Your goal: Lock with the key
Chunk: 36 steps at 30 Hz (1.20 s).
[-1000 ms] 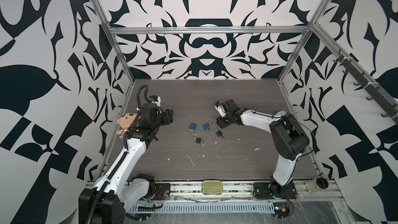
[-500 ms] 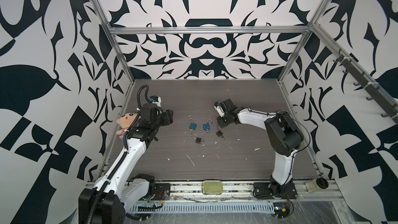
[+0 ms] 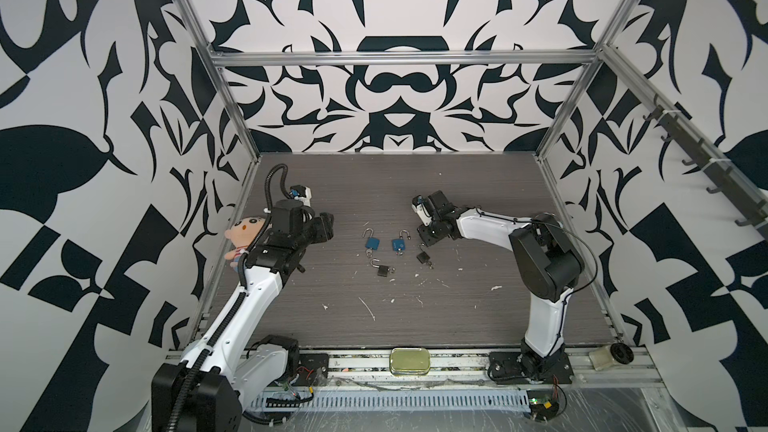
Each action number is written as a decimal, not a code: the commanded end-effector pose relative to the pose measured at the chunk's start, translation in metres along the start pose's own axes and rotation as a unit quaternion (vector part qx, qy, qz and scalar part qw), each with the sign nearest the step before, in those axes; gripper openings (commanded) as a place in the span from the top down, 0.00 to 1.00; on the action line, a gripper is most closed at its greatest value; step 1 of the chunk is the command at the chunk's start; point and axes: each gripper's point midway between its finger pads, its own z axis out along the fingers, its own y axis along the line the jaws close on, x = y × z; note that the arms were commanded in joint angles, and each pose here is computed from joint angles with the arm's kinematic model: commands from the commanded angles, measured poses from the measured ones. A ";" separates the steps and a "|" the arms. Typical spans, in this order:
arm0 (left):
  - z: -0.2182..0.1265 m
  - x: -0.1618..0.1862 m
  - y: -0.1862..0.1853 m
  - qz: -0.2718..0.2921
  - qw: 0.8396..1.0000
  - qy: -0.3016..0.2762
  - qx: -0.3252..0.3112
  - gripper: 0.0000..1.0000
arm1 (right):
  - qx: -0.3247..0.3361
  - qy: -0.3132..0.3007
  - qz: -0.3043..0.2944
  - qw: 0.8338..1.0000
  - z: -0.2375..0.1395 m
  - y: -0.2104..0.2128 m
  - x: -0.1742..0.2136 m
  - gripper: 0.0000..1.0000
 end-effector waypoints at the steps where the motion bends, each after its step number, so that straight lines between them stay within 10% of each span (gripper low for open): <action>1: -0.008 0.001 -0.001 0.000 1.000 0.006 0.000 0.37 | -0.001 -0.024 -0.014 1.000 -0.024 0.007 -0.018 1.00; 36: -0.021 0.033 -0.127 -0.060 0.957 0.107 0.262 0.51 | -0.113 -0.193 -0.166 0.961 -0.174 0.154 -0.052 1.00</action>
